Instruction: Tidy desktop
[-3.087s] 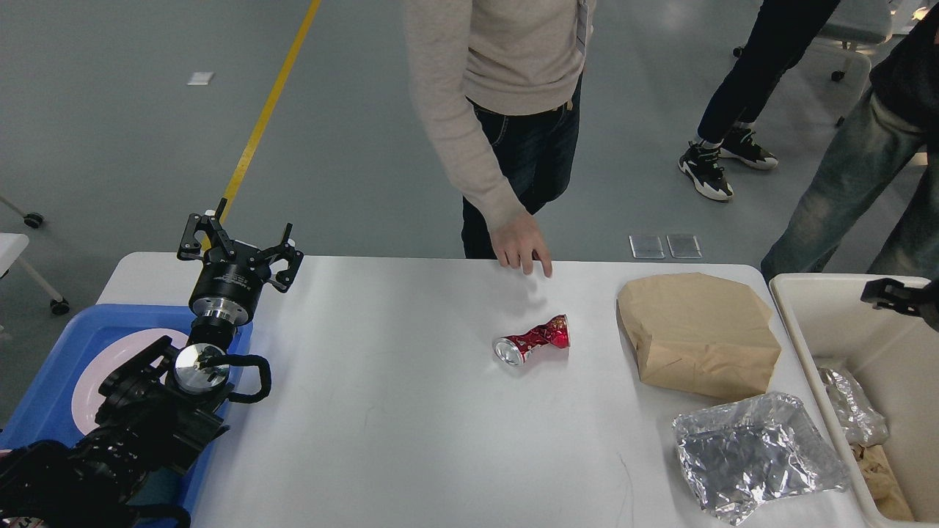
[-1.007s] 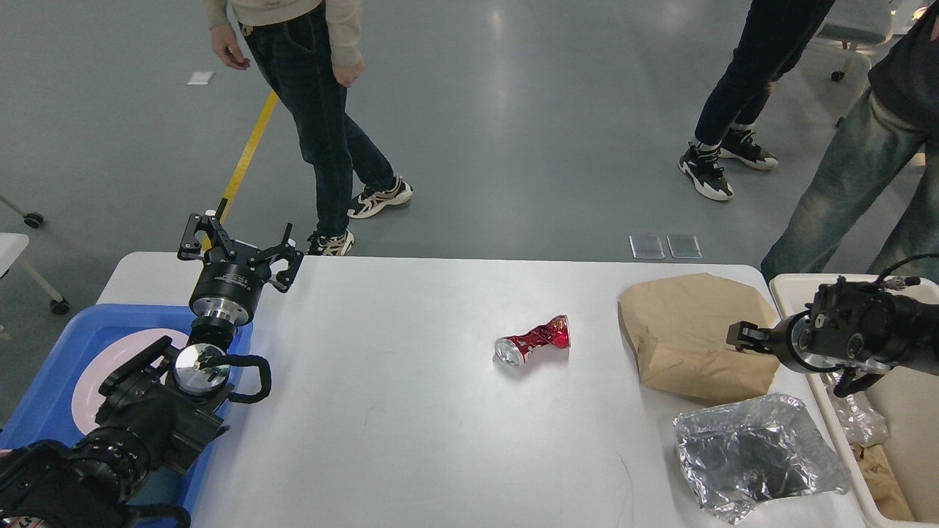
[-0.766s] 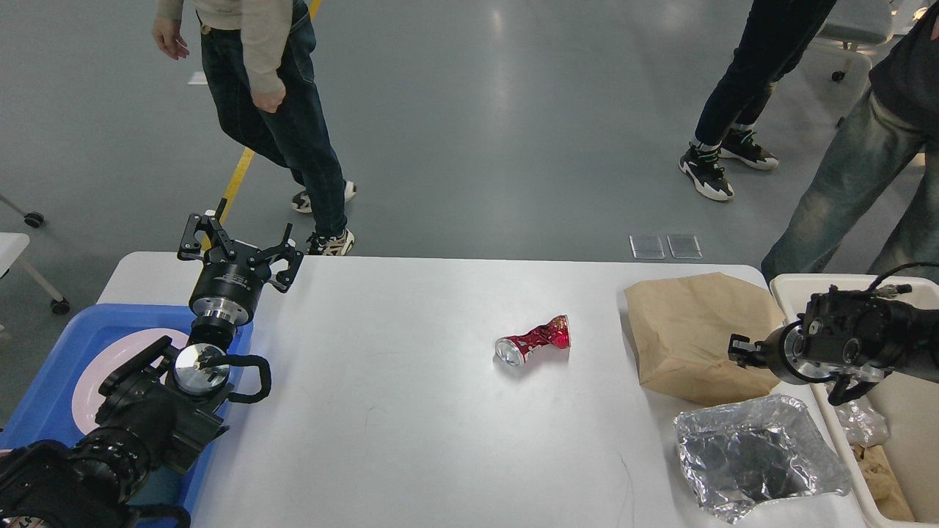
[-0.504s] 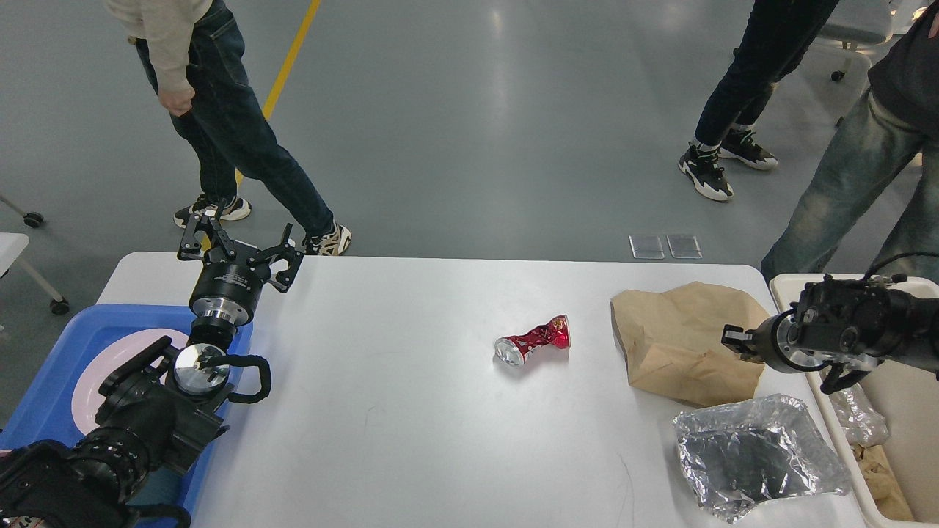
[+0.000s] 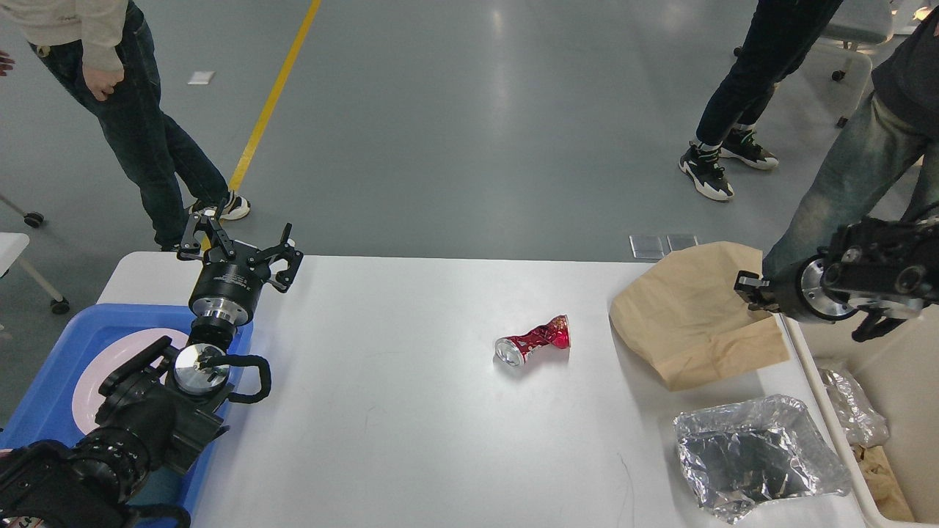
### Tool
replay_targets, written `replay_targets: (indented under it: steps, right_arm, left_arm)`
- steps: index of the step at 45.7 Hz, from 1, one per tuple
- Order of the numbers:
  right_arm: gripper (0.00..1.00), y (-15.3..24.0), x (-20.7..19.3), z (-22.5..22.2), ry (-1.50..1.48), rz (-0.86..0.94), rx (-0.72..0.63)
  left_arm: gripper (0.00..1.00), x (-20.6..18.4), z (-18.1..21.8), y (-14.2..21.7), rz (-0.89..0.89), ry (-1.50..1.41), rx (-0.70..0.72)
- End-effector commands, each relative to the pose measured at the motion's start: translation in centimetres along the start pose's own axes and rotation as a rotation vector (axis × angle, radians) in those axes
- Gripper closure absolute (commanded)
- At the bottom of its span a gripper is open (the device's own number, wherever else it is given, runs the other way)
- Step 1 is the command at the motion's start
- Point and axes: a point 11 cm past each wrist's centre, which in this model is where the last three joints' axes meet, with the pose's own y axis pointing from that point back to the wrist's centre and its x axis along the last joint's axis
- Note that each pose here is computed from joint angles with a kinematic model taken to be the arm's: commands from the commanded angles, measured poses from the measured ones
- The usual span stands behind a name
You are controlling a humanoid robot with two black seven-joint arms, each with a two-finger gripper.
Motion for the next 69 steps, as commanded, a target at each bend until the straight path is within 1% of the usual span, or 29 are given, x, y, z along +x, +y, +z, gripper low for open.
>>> replay_targets:
  steps: [1, 8, 11, 15, 19, 23, 30, 35, 43, 46, 50, 52, 56, 58, 59, 60, 66, 67, 69]
  right_arm:
    - [1.0, 3.9, 2.8, -0.4, -0.026, -0.008, 0.049]
    - [1.0, 8.7, 6.2, -0.8, -0.049, -0.006, 0.111]
    - [1.0, 11.4, 8.1, -0.4, -0.058, 0.021, 0.122]
    - [1.0, 13.9, 9.9, 0.1, -0.066, 0.066, 0.128]
    - [1.0, 15.4, 10.9, 1.1, -0.085, 0.093, 0.133]
    - [1.0, 15.8, 11.4, 2.7, -0.112, 0.117, 0.113]
    - [1.0, 15.5, 11.7, 8.2, -0.177, 0.156, -0.003]
    - [1.0, 13.9, 10.7, 13.6, -0.244, 0.161, -0.119]
    - [1.0, 9.1, 6.4, 21.3, -0.263, 0.191, -0.345]
    - [1.0, 7.9, 4.9, 24.1, -0.251, 0.231, -0.428]
    - [1.0, 6.6, 2.8, 26.7, -0.231, 0.24, -0.501]
    - [0.88, 5.9, 1.8, 27.3, -0.223, 0.232, -0.52]
    - [0.58, 4.4, 0.3, 27.8, -0.205, 0.208, -0.537]
    - [0.47, 3.9, -0.4, 28.0, -0.205, 0.201, -0.543]
    - [0.44, 3.6, -0.7, 28.1, -0.206, 0.197, -0.543]
    - [0.43, 3.4, -1.1, 28.2, -0.207, 0.19, -0.544]
    - [0.41, 2.5, -2.3, 28.1, -0.208, 0.164, -0.541]
    - [0.4, 2.4, -2.3, 28.1, -0.209, 0.163, -0.539]
    - [0.34, 2.4, -2.3, 28.0, -0.207, 0.162, -0.537]
  left_arm:
    - [0.04, 0.0, 0.0, 0.0, 0.001, 0.0, 0.0]
    - [0.03, 0.0, 0.0, 0.0, 0.001, 0.0, 0.0]
    - [0.03, 0.0, 0.0, 0.0, 0.0, -0.001, 0.001]
    - [0.03, 0.0, 0.0, 0.0, 0.0, -0.001, 0.001]
    - [0.03, 0.0, 0.0, 0.0, 0.001, 0.0, 0.0]
    - [0.03, 0.0, 0.0, 0.0, -0.001, 0.0, 0.0]
    - [0.03, 0.0, 0.0, 0.0, -0.001, 0.0, 0.0]
    - [0.03, 0.0, 0.0, 0.0, -0.001, -0.001, 0.001]
    - [0.03, 0.0, 0.0, 0.0, -0.001, 0.0, 0.0]
    - [0.03, 0.0, 0.0, 0.0, -0.001, 0.0, 0.0]
    - [0.04, 0.0, 0.0, 0.0, -0.001, 0.0, 0.0]
    - [0.03, 0.0, 0.0, 0.0, -0.001, 0.0, 0.0]
    - [0.03, 0.0, 0.0, 0.0, -0.001, 0.0, 0.0]
    - [0.04, 0.0, 0.0, 0.0, -0.001, 0.0, 0.0]
    - [0.04, 0.0, 0.0, 0.0, -0.001, 0.0, 0.0]
    - [0.03, 0.0, 0.0, 0.0, 0.001, 0.0, 0.0]
    - [0.03, 0.0, 0.0, 0.0, 0.0, -0.001, 0.001]
    - [0.03, 0.0, 0.0, 0.0, -0.001, 0.0, 0.0]
    - [0.03, 0.0, 0.0, 0.0, -0.001, 0.0, 0.0]
